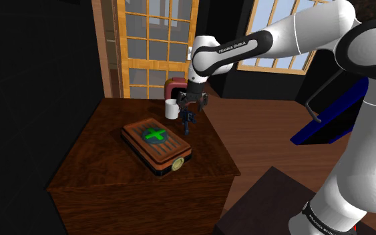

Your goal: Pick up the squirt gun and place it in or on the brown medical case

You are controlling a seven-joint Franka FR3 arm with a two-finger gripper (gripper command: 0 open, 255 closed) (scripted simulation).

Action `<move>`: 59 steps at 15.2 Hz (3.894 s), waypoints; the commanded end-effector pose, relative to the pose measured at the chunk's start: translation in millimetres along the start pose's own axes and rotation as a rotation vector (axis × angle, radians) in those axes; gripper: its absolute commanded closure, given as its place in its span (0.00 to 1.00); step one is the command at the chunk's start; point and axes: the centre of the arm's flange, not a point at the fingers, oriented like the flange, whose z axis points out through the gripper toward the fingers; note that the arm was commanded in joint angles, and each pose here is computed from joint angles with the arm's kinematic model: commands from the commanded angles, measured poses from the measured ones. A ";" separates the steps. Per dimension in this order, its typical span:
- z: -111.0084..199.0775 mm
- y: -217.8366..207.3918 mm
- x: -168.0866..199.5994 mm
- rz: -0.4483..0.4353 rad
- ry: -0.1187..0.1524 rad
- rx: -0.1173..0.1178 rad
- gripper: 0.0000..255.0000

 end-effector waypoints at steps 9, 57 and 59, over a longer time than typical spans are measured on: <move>23.4 -1.7 1.6 0.001 0.001 0.000 0.00; -154.1 -44.3 -17.3 0.001 0.001 0.000 1.00; -158.9 -66.4 -30.9 0.001 0.001 0.000 1.00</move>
